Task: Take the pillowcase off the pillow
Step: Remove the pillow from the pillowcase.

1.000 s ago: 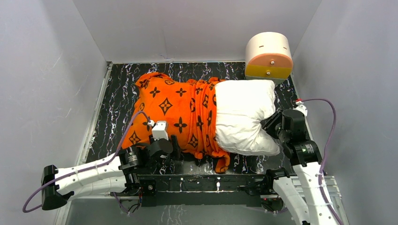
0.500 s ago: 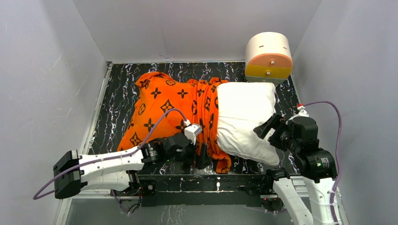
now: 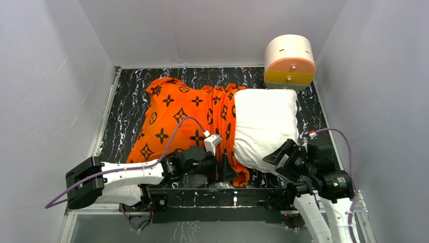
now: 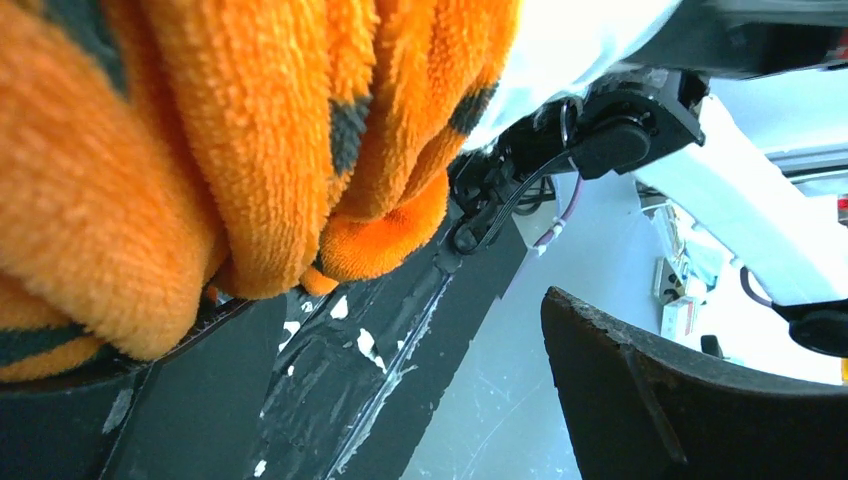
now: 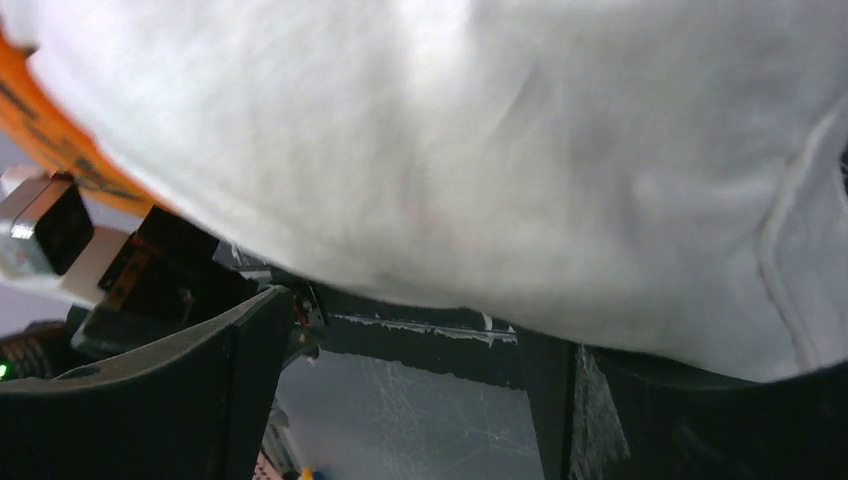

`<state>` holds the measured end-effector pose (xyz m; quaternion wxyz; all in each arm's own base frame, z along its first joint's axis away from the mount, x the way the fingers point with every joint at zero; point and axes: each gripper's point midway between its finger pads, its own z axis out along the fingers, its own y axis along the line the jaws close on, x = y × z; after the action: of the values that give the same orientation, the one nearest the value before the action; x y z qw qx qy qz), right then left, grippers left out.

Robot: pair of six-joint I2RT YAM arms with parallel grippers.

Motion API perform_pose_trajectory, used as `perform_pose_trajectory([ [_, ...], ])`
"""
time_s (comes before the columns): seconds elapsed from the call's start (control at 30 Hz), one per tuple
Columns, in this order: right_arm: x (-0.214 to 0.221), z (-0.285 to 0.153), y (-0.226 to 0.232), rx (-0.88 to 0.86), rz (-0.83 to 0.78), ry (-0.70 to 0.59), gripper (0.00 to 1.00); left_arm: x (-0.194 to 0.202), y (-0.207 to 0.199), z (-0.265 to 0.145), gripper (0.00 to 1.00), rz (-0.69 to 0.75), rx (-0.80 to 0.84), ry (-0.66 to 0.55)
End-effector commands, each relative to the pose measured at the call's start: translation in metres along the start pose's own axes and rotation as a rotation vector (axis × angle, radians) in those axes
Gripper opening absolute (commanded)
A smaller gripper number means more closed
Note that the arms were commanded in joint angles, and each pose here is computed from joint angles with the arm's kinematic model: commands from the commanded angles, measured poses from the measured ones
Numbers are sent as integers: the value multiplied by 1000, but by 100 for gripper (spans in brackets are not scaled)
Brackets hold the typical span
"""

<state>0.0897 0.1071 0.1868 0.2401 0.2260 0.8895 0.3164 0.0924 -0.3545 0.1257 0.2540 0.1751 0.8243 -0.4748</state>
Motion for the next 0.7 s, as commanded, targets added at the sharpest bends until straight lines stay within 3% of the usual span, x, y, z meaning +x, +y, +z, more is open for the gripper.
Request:
perform_pose_trajectory([
  [0.0,-25,32,21,-115,106,-64,87,-16,1,2,98,-24,1,-98],
  [0.13,-60,53,36,-217,127,-203,86,-12,42,4,98,-62,-135,-171],
  [0.2,-73,58,46,-265,130,-247,82,-19,40,4,98,-103,-105,-233],
  [0.33,-74,71,55,-348,141,-224,41,-28,32,9,98,-144,-44,-289],
  [0.5,-72,74,57,-376,96,-216,0,-35,30,29,98,-179,-46,-305],
  [0.63,-60,70,63,-378,79,-135,0,-76,47,43,94,-194,-173,-491],
  [0.67,-61,66,65,-376,67,-141,0,-85,55,43,85,-166,-221,-540],
])
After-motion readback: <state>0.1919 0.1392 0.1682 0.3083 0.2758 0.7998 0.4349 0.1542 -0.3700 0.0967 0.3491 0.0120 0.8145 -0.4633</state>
